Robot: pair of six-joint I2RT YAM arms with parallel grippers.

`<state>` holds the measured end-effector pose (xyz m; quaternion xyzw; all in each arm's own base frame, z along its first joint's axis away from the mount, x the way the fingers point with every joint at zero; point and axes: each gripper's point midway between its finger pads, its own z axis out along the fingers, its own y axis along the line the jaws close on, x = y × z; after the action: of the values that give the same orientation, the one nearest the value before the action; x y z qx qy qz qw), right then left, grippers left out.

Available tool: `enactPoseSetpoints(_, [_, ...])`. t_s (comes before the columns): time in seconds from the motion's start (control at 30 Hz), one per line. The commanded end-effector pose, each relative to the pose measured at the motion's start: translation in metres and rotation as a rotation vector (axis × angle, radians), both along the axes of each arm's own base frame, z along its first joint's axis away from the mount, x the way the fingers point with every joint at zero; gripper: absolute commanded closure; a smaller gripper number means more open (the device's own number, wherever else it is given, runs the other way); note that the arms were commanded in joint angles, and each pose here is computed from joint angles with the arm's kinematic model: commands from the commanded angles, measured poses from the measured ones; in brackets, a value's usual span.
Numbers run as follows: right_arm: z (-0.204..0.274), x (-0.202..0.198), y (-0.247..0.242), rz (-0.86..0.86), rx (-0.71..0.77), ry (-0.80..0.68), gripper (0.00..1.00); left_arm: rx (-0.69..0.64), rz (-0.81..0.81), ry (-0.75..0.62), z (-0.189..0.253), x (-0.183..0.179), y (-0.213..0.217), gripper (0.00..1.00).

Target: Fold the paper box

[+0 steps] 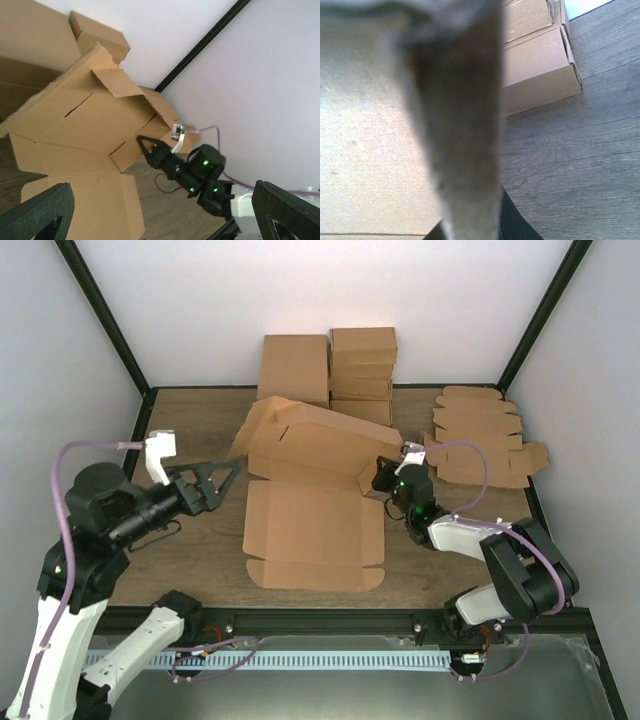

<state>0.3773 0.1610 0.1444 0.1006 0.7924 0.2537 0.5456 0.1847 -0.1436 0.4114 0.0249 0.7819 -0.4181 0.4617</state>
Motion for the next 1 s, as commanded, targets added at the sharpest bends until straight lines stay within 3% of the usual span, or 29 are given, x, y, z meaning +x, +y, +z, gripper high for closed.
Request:
enactPoseSetpoints(0.0, [0.023, 0.003, -0.004, -0.032, 0.072, -0.039, 0.99, -0.077, 0.019, 0.049, -0.004, -0.009, 0.003, 0.00])
enactPoseSetpoints(0.2, [0.022, 0.001, -0.004, -0.025, 0.083, -0.037, 0.99, -0.083, -0.107, 0.116, -0.029, -0.008, -0.020, 0.00])
enactPoseSetpoints(0.4, [0.020, 0.000, -0.002, -0.022, 0.101, -0.027, 0.99, -0.087, 0.010, -0.077, 0.001, -0.026, 0.011, 0.00])
enactPoseSetpoints(0.53, [0.018, 0.001, -0.002, -0.023, 0.097, -0.024, 0.99, -0.101, 0.046, -0.129, 0.010, -0.034, 0.021, 0.00])
enactPoseSetpoints(0.97, [0.018, 0.000, 0.000, -0.016, 0.119, -0.014, 0.99, -0.015, -0.062, 0.104, -0.050, -0.014, -0.007, 0.00])
